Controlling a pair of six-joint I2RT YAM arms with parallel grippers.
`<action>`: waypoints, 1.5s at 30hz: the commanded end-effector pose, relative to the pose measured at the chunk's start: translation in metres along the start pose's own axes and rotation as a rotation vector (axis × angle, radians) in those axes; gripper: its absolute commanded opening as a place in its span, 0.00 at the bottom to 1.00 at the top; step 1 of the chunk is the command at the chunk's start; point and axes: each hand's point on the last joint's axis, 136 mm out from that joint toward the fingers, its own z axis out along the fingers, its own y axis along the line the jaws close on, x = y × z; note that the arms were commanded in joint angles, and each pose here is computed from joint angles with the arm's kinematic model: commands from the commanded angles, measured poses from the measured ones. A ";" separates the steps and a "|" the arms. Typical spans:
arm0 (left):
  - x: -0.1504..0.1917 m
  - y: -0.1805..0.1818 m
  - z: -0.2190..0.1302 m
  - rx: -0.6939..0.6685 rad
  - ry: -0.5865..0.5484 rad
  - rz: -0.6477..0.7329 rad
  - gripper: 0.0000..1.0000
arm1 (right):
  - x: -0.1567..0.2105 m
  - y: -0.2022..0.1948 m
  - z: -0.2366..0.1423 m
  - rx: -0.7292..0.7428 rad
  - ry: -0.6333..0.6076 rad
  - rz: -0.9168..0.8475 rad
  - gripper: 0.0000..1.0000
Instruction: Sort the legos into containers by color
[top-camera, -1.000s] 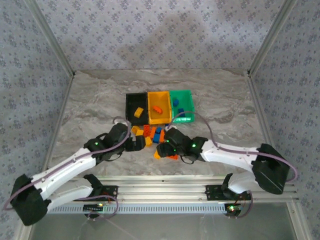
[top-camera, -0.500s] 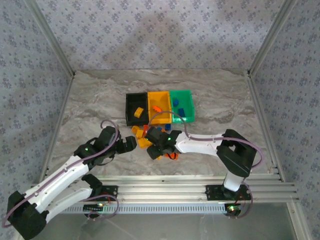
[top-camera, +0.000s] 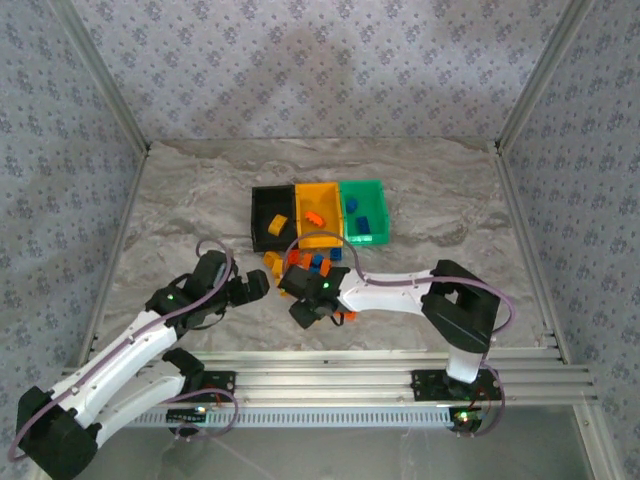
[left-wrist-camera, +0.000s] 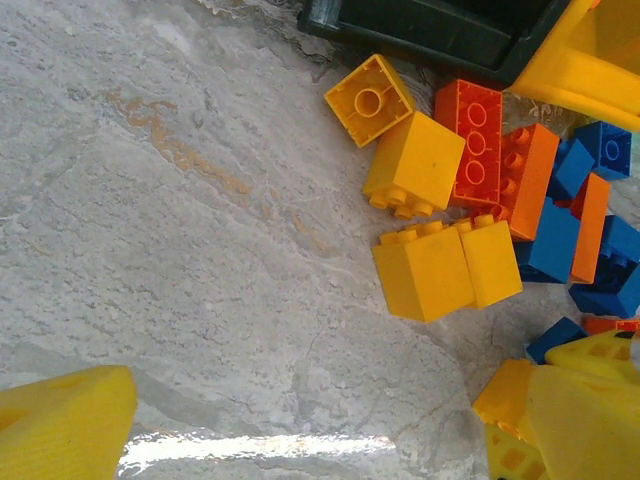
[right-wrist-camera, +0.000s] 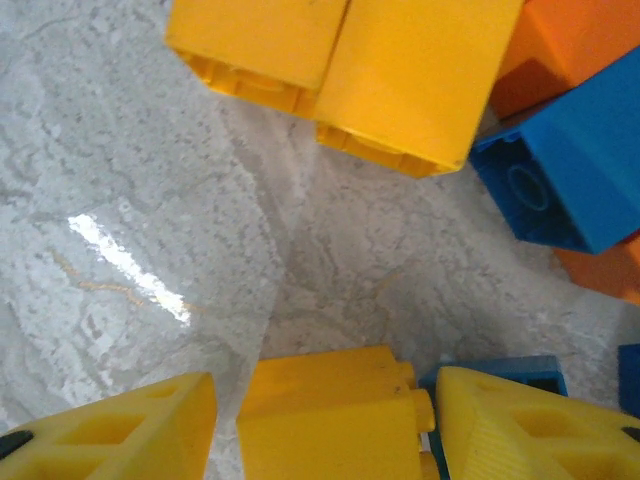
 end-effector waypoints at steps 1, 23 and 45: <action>0.000 -0.002 -0.002 0.013 0.005 -0.014 1.00 | 0.019 -0.003 0.010 0.031 0.072 0.000 0.62; -0.004 0.004 -0.004 0.006 -0.033 -0.036 1.00 | -0.121 -0.022 -0.066 -0.021 -0.333 0.144 0.36; -0.008 0.006 -0.012 0.046 -0.105 -0.041 1.00 | -0.274 -0.107 -0.016 -0.036 -0.506 0.373 0.72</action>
